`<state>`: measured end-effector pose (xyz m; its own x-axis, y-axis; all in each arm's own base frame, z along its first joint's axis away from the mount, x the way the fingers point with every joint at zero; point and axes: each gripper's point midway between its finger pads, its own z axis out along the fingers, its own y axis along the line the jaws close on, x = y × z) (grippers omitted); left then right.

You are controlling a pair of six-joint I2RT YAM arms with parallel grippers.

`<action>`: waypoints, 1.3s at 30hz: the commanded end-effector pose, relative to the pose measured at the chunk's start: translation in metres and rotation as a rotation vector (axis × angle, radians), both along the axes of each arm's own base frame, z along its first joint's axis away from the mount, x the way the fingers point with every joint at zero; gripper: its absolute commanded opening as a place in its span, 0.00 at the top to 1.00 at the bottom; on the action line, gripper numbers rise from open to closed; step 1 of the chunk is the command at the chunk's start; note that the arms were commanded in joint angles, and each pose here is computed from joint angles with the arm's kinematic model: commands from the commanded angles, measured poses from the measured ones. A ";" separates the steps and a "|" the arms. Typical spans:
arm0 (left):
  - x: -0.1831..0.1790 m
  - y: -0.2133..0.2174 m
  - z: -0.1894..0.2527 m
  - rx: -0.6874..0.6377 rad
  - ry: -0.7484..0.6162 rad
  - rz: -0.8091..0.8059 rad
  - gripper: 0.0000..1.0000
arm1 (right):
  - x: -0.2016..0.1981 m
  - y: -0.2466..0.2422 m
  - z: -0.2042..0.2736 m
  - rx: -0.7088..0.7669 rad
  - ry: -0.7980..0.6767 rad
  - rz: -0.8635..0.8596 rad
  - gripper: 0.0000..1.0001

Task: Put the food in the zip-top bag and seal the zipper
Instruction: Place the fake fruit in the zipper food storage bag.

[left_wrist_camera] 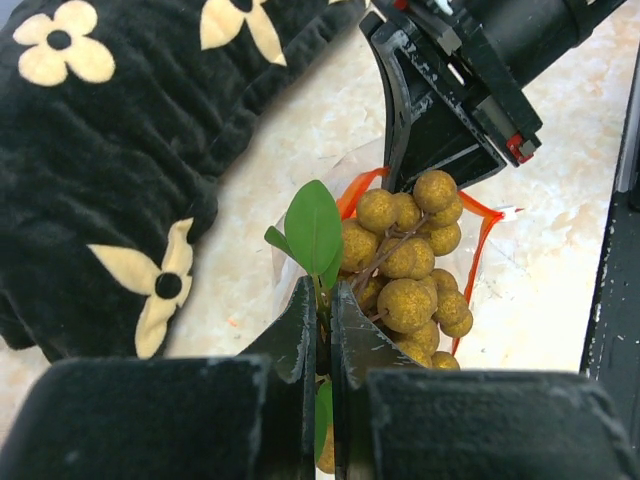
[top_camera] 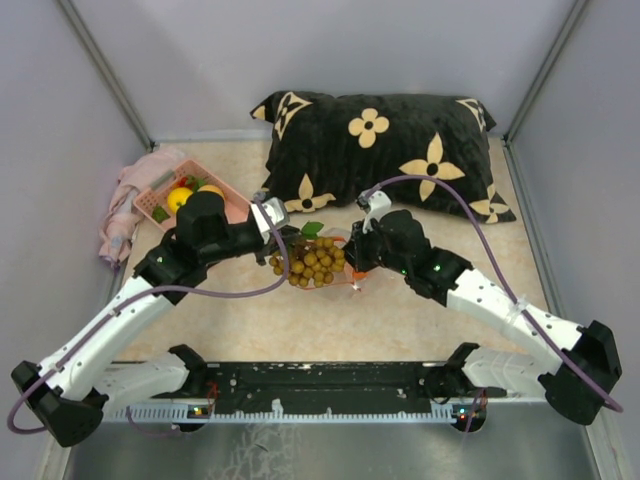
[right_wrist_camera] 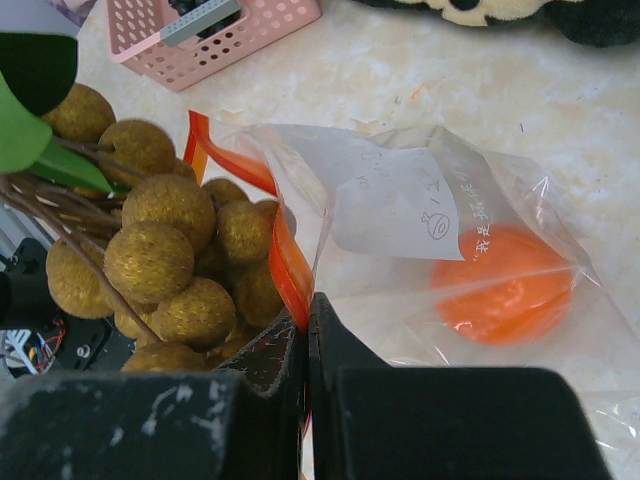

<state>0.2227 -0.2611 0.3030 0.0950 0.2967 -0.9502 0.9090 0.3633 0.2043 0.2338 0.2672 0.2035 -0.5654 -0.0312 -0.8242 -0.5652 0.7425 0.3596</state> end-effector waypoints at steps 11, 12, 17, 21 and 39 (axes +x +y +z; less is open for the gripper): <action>-0.018 -0.020 -0.010 0.135 -0.044 -0.063 1.00 | 0.012 0.003 0.052 0.089 -0.087 -0.038 1.00; -0.019 -0.021 -0.009 0.142 -0.049 -0.060 1.00 | 0.011 0.004 0.053 0.092 -0.088 -0.035 1.00; -0.012 -0.023 -0.018 0.224 -0.039 -0.015 1.00 | 0.011 0.003 0.052 0.082 -0.079 -0.036 1.00; -0.018 -0.032 -0.023 0.246 -0.044 -0.028 1.00 | 0.010 0.005 0.057 0.090 -0.079 -0.025 1.00; -0.026 -0.077 -0.032 0.276 -0.112 -0.065 1.00 | -0.003 0.032 0.053 0.183 0.001 0.084 1.00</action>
<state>0.1850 -0.3307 0.2509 0.1715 0.5662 -0.8062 0.9296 0.1780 0.3228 0.2306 0.2795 0.2111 -0.6165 -0.0141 -0.7872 -0.5567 0.7149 0.4231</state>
